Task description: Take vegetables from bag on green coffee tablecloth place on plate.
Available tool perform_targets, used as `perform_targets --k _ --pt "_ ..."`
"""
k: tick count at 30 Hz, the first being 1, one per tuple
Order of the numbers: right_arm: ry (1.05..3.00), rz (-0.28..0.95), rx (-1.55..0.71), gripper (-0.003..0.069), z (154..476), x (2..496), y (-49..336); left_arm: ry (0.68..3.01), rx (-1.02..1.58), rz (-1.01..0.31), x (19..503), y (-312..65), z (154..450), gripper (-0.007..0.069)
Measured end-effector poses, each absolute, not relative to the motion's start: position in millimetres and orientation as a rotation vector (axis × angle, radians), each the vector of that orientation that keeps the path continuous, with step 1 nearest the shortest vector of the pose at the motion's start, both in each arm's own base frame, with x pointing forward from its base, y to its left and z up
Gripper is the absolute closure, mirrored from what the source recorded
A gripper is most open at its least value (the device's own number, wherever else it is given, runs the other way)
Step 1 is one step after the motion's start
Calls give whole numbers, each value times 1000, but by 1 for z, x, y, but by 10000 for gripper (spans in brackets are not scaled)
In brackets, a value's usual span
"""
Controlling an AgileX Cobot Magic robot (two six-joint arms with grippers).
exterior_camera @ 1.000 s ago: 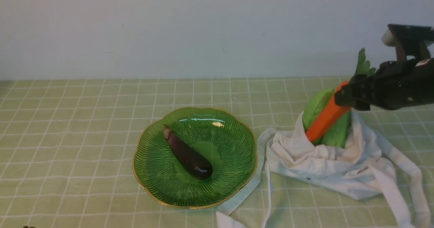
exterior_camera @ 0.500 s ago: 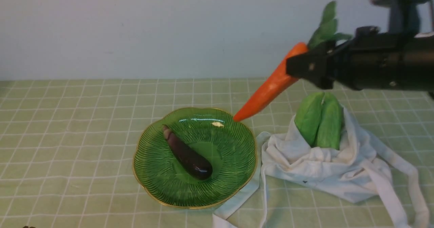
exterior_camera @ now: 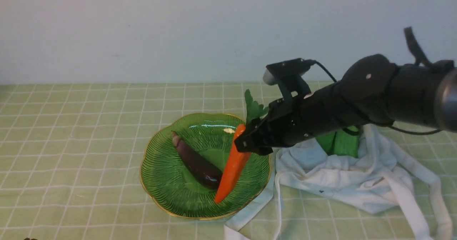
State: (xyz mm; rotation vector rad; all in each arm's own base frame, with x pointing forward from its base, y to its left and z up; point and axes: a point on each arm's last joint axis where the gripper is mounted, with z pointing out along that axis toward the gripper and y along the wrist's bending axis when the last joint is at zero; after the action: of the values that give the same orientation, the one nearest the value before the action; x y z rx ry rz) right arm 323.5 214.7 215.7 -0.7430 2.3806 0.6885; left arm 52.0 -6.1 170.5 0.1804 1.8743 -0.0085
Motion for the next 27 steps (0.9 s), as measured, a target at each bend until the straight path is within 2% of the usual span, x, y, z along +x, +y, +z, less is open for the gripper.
perform_targets --k 3,5,10,15,17,21,23,24,27 --pt "2408 672 -749 321 206 327 216 1874 180 -9 52 -6 171 630" --pt "2415 671 -747 292 204 327 216 1874 180 -9 52 -6 171 630" --pt "2408 649 -749 145 212 326 213 1874 180 -9 52 -6 171 630" --pt "2314 559 -838 69 243 318 205 1874 180 -9 52 -6 171 630" --pt "2241 502 -856 60 275 307 194 1874 180 -9 52 -6 171 630" --pt "2164 464 -783 93 326 283 170 1874 180 -9 52 -6 171 630" --pt "2094 444 -705 162 369 254 147 1874 180 -9 52 -6 171 630" --pt "2095 437 -695 169 372 251 145 1874 180 -9 52 -6 171 630" --pt "1990 383 -577 340 422 198 109 1874 180 -9 52 -6 171 630"
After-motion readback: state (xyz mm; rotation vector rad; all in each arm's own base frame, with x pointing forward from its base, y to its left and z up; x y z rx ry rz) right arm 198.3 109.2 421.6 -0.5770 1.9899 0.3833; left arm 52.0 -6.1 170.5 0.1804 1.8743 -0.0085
